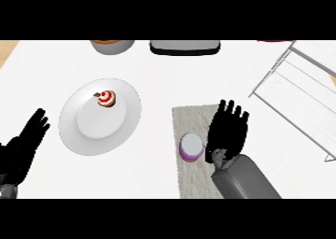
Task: Pick the bell pepper from the placemat and place it in the tiered shelf
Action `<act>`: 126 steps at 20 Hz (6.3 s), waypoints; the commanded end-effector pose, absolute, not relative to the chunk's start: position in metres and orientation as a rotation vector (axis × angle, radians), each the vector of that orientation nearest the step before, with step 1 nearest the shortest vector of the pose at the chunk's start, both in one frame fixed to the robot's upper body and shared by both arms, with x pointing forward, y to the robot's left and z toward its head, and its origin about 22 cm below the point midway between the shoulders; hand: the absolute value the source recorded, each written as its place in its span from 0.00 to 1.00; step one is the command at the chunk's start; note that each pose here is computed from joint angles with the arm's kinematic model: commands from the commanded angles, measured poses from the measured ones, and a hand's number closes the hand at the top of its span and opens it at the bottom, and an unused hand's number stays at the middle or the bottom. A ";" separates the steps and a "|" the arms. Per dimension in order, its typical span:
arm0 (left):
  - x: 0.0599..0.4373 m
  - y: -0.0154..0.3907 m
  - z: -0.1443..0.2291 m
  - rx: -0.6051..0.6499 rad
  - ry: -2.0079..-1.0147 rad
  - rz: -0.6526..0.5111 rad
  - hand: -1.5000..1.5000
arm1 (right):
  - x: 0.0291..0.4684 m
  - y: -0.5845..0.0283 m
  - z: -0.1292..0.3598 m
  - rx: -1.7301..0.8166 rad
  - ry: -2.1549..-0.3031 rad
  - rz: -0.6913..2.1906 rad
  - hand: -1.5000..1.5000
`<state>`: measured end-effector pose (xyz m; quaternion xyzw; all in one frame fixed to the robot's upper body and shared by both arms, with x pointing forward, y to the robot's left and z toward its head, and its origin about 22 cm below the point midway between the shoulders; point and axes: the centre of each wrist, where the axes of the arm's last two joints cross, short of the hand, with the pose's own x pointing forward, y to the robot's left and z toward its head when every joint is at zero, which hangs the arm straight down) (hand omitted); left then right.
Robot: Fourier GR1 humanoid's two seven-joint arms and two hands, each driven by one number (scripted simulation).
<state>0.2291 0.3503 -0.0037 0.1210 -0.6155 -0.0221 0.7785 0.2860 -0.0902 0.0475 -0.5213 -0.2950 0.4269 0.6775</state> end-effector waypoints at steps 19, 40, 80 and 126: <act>0.241 0.354 0.006 0.272 -1.338 -0.035 0.50 | 0.283 -0.114 -0.002 -1.183 -0.483 0.888 1.00; 0.244 0.358 0.010 0.269 -1.329 -0.040 0.50 | 0.297 -0.163 0.078 -1.201 -0.852 0.738 1.00; 0.231 0.352 0.008 0.236 -1.341 -0.039 0.50 | 0.225 -0.197 0.343 -1.498 -1.122 0.150 1.00; 0.218 0.354 -0.015 0.263 -1.322 -0.030 0.50 | 0.292 -0.371 0.304 -1.361 -1.145 -0.228 0.00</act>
